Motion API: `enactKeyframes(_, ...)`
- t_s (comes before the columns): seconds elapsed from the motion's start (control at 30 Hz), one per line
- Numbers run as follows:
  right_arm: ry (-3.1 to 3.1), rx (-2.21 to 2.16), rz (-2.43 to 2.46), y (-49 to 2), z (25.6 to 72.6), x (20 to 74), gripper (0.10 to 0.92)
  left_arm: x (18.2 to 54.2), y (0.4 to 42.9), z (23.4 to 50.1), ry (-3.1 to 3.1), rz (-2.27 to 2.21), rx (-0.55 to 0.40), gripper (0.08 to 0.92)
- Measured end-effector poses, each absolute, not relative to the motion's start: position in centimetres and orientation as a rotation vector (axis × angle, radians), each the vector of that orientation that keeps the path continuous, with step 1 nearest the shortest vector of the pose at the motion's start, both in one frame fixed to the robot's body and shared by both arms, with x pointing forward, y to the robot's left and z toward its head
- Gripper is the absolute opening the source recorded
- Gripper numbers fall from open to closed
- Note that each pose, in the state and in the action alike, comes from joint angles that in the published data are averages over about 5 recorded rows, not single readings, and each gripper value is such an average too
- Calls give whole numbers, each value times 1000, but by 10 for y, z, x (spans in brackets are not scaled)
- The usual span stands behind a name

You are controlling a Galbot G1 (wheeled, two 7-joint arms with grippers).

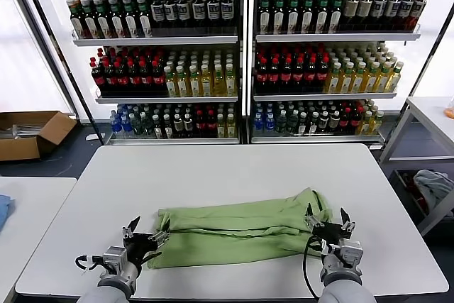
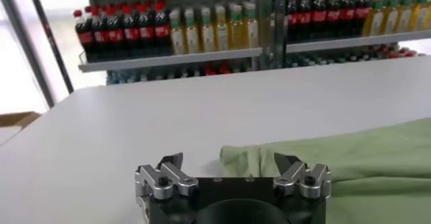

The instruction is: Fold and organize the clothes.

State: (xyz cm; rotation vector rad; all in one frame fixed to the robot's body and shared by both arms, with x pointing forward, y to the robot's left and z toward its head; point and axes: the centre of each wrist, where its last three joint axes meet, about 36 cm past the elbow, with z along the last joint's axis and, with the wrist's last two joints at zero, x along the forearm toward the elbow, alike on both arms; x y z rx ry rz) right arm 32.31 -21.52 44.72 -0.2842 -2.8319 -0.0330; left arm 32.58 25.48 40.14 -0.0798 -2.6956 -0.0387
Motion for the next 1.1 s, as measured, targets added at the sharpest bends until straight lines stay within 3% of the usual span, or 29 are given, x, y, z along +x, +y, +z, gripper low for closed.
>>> enactKeyframes(0.47,-2854,-271,-38,-215,456,315,823,326,246,387,-2648,103,-46,814)
enactKeyframes(0.57,-2857,-271,-39,-215,457,315,823,325,245,383,-2637,113,-43,757)
enactKeyframes(1.1,-2858,-282,-48,-217,457,320,823,325,248,378,-2639,127,-52,290)
